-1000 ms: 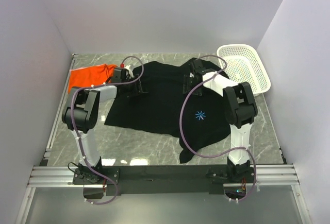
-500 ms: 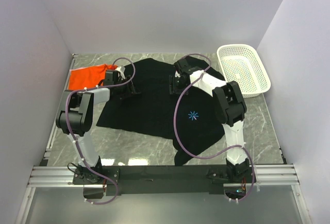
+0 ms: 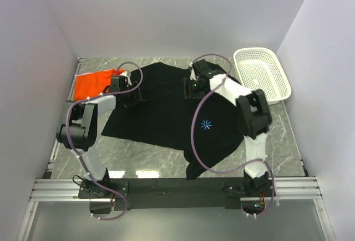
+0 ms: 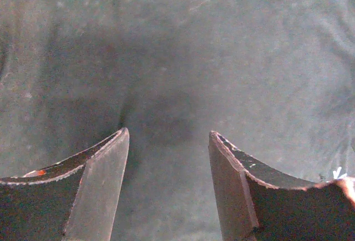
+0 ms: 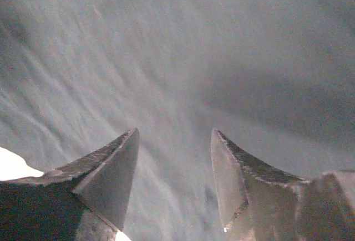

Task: Fold and stack the t-shirts
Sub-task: Flatten the tshirt out

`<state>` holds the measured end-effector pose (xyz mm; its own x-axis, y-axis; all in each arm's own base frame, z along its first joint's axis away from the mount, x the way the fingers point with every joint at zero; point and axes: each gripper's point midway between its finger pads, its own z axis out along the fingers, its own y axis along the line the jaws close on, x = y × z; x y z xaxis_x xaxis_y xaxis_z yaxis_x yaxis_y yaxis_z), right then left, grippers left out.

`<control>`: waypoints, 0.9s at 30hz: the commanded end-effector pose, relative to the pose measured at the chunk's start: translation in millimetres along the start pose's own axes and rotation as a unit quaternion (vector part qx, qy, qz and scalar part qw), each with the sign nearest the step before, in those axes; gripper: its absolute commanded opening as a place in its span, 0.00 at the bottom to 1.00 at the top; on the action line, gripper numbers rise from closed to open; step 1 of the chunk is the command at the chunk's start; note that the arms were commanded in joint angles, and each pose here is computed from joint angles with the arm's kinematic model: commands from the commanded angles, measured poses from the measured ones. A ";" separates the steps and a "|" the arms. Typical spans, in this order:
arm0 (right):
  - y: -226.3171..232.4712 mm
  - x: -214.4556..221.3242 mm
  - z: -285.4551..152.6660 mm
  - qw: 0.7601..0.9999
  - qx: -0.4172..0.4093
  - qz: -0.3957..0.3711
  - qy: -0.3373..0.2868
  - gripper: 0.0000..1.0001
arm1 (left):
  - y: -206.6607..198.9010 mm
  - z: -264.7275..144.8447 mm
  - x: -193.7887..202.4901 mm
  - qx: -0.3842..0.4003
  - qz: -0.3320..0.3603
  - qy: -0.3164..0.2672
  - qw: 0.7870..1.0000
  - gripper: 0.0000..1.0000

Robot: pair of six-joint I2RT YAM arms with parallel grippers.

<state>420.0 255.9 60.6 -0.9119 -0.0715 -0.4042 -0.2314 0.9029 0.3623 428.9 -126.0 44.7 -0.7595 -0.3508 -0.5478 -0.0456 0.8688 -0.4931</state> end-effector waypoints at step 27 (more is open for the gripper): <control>-139.9 16.9 -34.4 0.984 0.126 0.122 -0.041 0.65 | -145.9 45.3 93.3 0.043 0.152 0.091 0.983 0.66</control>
<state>407.1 104.0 22.6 -0.9120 0.1802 -0.3685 0.1089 0.9725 0.2059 389.1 -294.6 39.8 -0.8335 -0.0162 -0.5523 0.2442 0.8859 -0.3945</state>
